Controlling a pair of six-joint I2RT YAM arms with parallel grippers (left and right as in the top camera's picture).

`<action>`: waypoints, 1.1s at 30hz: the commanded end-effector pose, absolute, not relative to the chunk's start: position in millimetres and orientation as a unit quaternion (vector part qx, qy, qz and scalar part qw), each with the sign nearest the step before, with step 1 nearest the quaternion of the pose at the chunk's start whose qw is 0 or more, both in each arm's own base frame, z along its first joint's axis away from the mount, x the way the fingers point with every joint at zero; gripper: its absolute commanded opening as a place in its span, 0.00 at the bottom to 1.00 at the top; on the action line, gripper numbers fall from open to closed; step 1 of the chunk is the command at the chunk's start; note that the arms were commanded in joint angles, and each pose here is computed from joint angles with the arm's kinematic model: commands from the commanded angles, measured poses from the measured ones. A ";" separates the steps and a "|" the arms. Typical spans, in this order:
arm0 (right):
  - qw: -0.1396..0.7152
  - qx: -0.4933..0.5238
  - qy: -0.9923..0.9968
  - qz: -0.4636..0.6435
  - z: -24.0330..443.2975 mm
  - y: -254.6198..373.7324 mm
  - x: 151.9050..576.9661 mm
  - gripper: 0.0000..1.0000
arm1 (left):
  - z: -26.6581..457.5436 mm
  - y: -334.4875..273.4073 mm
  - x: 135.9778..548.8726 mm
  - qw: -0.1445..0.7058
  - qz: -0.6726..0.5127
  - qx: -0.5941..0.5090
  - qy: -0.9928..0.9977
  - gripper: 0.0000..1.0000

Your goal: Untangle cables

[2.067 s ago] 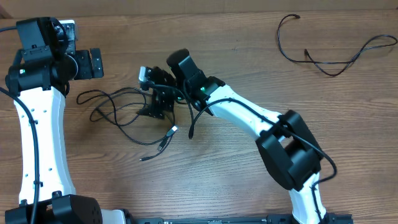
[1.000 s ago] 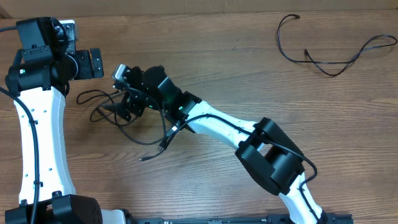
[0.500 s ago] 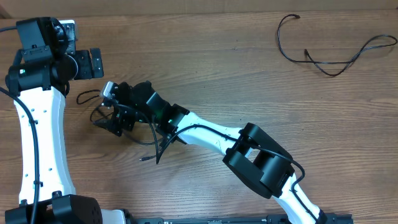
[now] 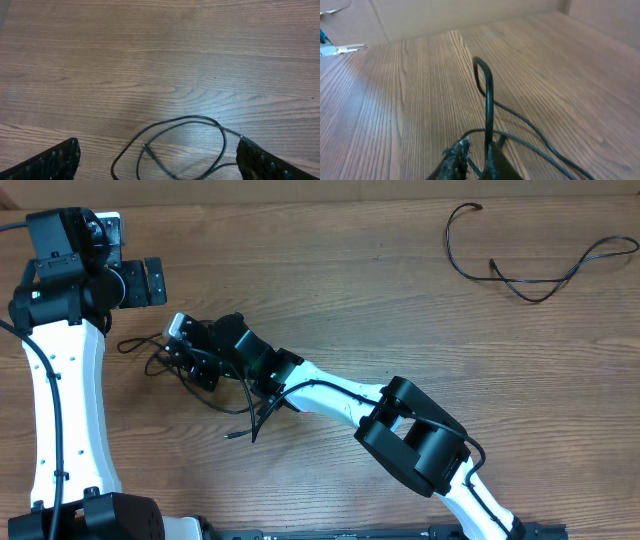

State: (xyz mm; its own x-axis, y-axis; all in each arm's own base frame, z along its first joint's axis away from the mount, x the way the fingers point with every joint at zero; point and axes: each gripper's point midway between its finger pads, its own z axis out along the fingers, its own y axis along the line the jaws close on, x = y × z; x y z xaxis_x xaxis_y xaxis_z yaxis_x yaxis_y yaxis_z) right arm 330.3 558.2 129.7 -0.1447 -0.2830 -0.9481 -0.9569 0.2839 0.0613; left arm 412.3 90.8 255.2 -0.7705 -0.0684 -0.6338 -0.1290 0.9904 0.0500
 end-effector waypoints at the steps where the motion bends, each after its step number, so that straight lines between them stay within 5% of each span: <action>1: 0.457 -0.469 0.659 0.371 128.1 559.8 332.8 0.12 | 260.0 90.8 412.2 0.340 0.046 -0.058 0.938 1.00; 7: 0.457 -0.468 0.660 0.370 128.0 559.2 333.9 0.11 | 260.0 90.7 412.2 0.340 0.046 -0.058 0.938 0.99; 8: 0.457 -0.468 0.660 0.370 127.9 559.2 333.8 0.15 | 260.0 90.7 412.2 0.340 0.046 -0.058 0.938 1.00; 10: 0.456 -0.469 0.660 0.370 127.3 559.1 333.5 0.38 | 260.0 90.8 412.2 0.340 0.046 -0.058 0.938 1.00; 27: 0.456 -0.458 0.676 0.354 90.4 558.5 345.2 0.43 | 259.9 90.7 412.2 0.340 0.046 -0.058 0.938 1.00; 33: 0.463 -0.450 0.672 0.362 95.9 560.3 346.5 0.31 | 260.0 90.8 412.2 0.340 0.046 -0.058 0.938 1.00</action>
State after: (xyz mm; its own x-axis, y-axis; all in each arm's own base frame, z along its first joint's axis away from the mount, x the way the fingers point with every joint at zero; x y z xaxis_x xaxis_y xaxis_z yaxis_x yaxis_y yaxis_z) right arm 341.2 558.9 92.8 -0.1662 -0.2924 -0.9417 -0.9444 0.3218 0.0668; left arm 412.3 91.0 255.2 -0.7706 -0.0684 -0.6337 -0.1297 0.9902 0.0508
